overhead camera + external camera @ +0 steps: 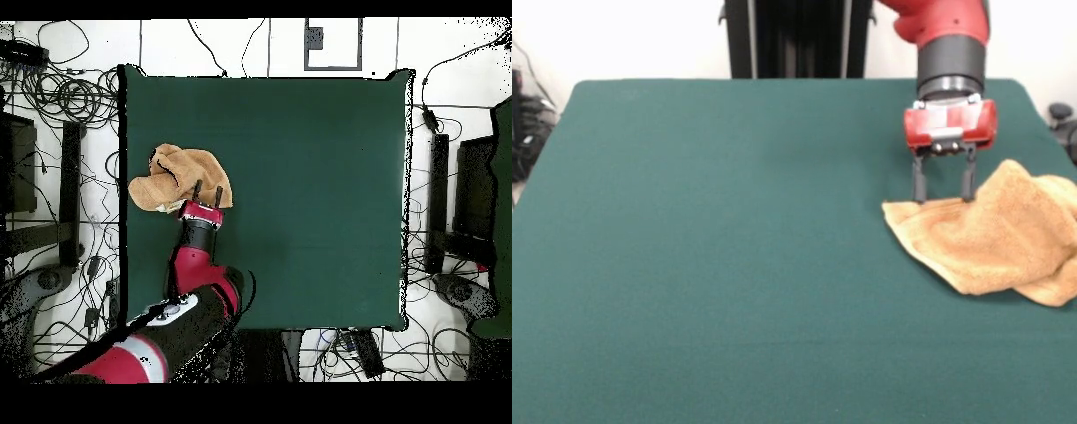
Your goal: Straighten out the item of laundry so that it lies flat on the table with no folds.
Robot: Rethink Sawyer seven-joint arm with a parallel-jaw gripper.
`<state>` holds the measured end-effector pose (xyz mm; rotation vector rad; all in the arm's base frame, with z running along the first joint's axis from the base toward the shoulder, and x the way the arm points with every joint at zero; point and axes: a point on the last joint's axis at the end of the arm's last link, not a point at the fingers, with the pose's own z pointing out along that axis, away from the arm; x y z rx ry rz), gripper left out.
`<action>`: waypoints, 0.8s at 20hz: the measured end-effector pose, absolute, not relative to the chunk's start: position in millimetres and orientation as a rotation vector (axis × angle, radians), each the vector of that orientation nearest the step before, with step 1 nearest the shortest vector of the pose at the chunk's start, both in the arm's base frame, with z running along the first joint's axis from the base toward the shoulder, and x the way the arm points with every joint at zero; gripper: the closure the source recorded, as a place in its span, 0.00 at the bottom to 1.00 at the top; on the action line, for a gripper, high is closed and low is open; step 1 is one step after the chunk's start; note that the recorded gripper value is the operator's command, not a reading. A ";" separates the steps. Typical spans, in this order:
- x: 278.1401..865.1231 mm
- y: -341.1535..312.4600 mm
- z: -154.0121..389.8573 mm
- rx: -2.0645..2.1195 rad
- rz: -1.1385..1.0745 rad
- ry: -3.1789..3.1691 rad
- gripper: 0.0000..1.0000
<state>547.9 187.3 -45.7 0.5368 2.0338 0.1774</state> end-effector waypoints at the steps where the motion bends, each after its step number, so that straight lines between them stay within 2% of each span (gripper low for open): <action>1: 550.3 189.6 -45.7 0.553 0.193 2.032 0.00; 16: 583.5 250.5 -39.9 0.787 0.460 1.988 0.00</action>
